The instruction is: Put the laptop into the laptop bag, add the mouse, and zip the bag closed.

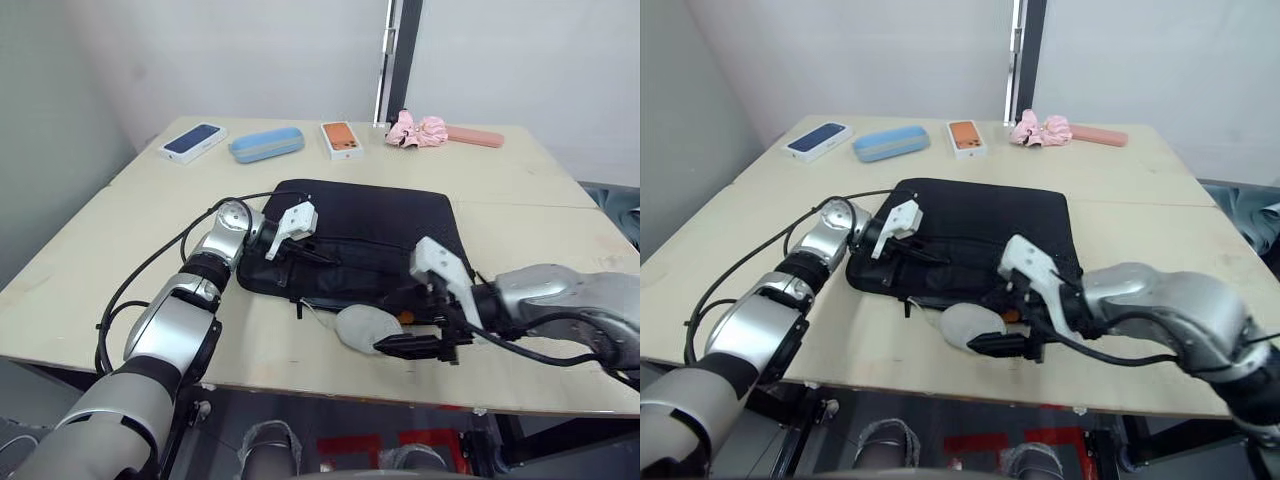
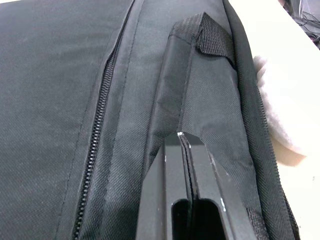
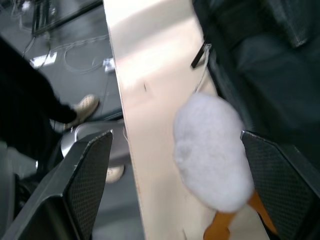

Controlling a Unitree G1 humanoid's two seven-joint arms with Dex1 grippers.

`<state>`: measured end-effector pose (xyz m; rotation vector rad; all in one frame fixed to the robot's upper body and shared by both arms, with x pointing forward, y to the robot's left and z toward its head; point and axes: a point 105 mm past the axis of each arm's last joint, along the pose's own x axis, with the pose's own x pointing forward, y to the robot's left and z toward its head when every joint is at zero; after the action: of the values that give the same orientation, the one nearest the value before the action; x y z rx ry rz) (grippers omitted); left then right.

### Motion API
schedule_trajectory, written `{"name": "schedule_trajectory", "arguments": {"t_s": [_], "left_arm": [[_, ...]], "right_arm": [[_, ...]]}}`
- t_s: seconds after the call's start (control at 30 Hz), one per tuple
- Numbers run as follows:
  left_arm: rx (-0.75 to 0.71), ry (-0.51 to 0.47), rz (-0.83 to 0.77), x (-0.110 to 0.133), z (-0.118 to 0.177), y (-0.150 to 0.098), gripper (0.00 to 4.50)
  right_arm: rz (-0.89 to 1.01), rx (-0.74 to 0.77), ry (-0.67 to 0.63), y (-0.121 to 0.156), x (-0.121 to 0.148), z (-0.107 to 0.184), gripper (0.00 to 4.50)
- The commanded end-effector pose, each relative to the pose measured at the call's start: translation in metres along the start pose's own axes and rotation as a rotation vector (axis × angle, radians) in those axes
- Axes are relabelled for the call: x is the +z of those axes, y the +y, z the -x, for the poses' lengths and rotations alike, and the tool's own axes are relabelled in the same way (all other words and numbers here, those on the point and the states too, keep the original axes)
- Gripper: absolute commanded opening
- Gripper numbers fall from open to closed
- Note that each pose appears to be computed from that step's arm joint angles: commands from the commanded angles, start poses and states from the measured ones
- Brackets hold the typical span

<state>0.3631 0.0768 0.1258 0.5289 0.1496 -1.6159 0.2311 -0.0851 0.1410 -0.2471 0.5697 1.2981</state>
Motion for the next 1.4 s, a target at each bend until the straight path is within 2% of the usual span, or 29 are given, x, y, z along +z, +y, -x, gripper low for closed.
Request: {"name": "schedule_trajectory", "arguments": {"t_s": [0.03,0.23,0.37,0.53,0.6,0.67,0.83,1.0,1.3,1.4], "left_arm": [[0.003,0.039,0.022,-0.011,0.0,-0.004,0.0],[-0.001,0.028,0.015,-0.008,-0.001,-0.005,0.0],[-0.006,0.023,0.013,-0.008,0.0,-0.008,0.0],[-0.012,0.025,0.015,-0.008,-0.001,-0.01,0.0],[-0.01,0.032,0.013,-0.008,-0.001,-0.009,0.0],[-0.008,0.032,0.017,-0.007,-0.002,-0.007,0.0],[-0.015,0.047,-0.003,-0.006,-0.003,-0.006,0.0],[-0.014,0.056,-0.028,-0.004,-0.003,-0.004,0.0],[-0.037,0.084,-0.055,-0.008,-0.002,-0.007,0.0],[-0.044,0.085,-0.063,-0.008,-0.003,-0.008,0.0]], "right_arm": [[0.068,0.007,0.005,-0.01,0.004,-0.011,4.27],[0.108,0.018,0.08,-0.021,-0.011,-0.031,4.27],[0.101,0.055,0.055,-0.019,-0.012,-0.033,3.11],[0.106,0.039,0.06,-0.021,-0.015,-0.029,1.38],[0.1,0.057,0.068,-0.015,-0.021,-0.025,0.63],[0.093,0.073,0.069,-0.01,-0.023,-0.021,0.06],[0.06,0.053,0.062,-0.002,-0.027,-0.005,0.02],[0.032,-0.078,0.042,-0.002,-0.033,0.043,0.02],[-0.031,-0.283,0.086,-0.005,-0.049,0.107,0.02],[-0.093,-0.387,0.14,-0.01,-0.069,0.138,0.02]]}}
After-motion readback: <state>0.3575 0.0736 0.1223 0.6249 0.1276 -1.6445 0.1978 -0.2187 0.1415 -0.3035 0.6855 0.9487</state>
